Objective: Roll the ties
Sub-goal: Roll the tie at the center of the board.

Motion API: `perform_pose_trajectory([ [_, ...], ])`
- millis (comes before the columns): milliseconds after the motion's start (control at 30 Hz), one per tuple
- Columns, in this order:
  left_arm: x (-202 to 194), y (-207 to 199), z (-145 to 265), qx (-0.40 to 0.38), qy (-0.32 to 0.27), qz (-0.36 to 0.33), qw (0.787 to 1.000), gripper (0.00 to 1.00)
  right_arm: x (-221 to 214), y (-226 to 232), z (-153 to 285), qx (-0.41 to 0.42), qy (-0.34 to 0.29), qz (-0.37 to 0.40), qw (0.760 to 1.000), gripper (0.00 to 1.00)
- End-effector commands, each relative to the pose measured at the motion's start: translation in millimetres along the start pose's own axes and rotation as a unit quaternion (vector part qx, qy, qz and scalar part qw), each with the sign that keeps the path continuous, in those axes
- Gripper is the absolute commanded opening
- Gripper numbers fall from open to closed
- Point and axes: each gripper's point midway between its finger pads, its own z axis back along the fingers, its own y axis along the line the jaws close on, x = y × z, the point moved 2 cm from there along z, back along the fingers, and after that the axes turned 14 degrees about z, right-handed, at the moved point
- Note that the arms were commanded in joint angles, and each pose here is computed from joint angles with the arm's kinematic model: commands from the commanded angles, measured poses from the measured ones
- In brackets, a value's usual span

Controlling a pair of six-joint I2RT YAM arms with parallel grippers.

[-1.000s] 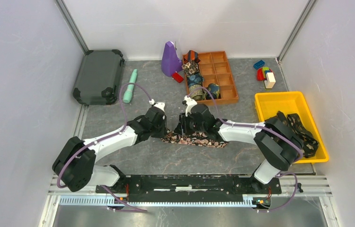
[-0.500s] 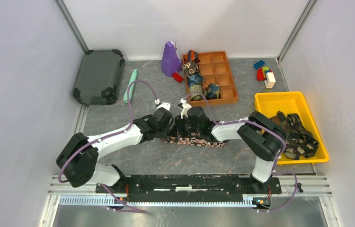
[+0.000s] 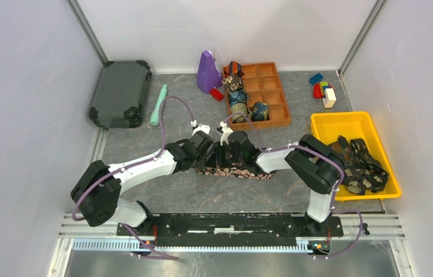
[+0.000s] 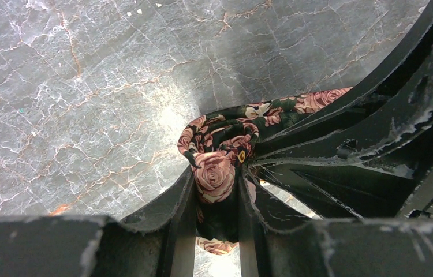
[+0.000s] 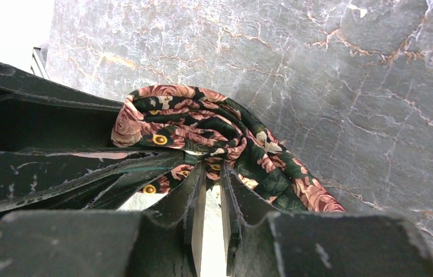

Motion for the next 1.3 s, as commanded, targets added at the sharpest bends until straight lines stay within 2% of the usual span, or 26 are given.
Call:
perform_pose_trajectory([
  [0,18,-5,4,0.015,-0.027,-0.010,0.999,0.26,10,4,3,-0.003,-0.012,0.020,1.000,0.21],
  [367,14,2,-2,0.072,-0.028,-0.050,0.996,0.26,22,-14,42,-0.044,-0.032,0.032,0.998,0.24],
  [600,16,0,-2,0.117,-0.032,-0.070,0.990,0.25,18,-58,82,-0.128,-0.036,0.035,0.990,0.24],
  [733,16,-1,-3,0.143,-0.036,-0.082,0.986,0.25,19,-77,105,-0.177,-0.048,0.047,0.982,0.29],
  [800,15,-3,-4,0.155,-0.036,-0.088,0.983,0.25,22,-81,114,-0.190,-0.060,0.061,0.978,0.34],
  [867,15,-5,-5,0.162,-0.035,-0.093,0.982,0.25,22,-85,121,-0.194,-0.067,0.069,0.976,0.47],
  [967,13,-10,-7,0.167,-0.035,-0.096,0.981,0.25,21,-89,128,-0.196,-0.074,0.083,0.974,0.61],
  [1033,12,-13,-9,0.172,-0.033,-0.097,0.980,0.25,24,-89,133,-0.196,-0.084,0.089,0.973,0.82],
  [1100,9,-14,-11,0.178,-0.031,-0.100,0.978,0.25,25,-90,138,-0.197,-0.095,0.090,0.972,0.96],
  [1267,3,-21,-15,0.188,-0.028,-0.101,0.977,0.25,30,-93,150,-0.205,-0.123,0.080,0.968,0.98],
])
